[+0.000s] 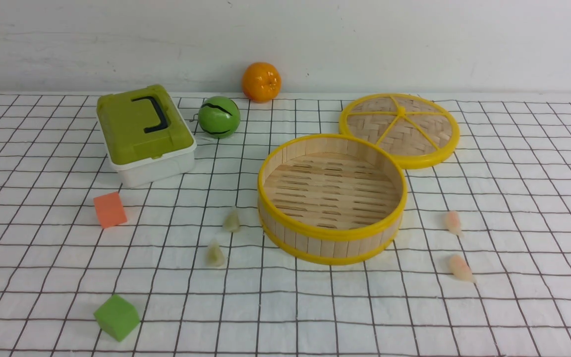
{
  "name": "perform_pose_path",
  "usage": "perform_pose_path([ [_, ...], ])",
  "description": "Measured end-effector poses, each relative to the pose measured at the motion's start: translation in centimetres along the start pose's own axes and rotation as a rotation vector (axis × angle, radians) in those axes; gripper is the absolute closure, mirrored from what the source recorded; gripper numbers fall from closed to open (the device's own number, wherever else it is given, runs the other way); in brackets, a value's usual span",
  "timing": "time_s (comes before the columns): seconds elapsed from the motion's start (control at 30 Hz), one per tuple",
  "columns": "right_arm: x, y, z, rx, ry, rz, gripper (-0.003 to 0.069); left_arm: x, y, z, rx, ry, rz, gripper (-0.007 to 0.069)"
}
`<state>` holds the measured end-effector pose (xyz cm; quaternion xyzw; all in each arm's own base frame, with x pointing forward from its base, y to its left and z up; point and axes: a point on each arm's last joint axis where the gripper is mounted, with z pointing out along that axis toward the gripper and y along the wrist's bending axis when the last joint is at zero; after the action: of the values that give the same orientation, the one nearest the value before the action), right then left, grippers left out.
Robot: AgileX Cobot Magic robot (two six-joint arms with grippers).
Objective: Put the dumplings into the steamer on the table with the white tablecloth.
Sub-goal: 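Reach for and grasp a dumpling on the table with the left gripper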
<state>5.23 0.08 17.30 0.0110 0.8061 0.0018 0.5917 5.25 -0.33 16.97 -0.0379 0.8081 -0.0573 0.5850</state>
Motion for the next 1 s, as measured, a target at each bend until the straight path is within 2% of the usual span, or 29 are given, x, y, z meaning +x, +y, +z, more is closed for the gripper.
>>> perform_pose_path([
  [0.73, -0.1, 0.0, 0.0, 0.002, -0.018, -0.001, 0.0419, -0.3, 0.0, 0.0, 0.003, -0.03, 0.0, 0.0387],
  [0.93, -1.6, -0.2, -0.1, 0.018, -0.2, 0.0, 0.0419, -2.3, -0.2, -0.3, 0.024, -0.255, -0.003, 0.0387],
  [1.0, -3.3, -0.3, -0.6, 0.035, -0.39, -0.002, 0.0419, -3.7, -0.3, -0.8, 0.039, -0.419, -0.004, 0.0387],
])
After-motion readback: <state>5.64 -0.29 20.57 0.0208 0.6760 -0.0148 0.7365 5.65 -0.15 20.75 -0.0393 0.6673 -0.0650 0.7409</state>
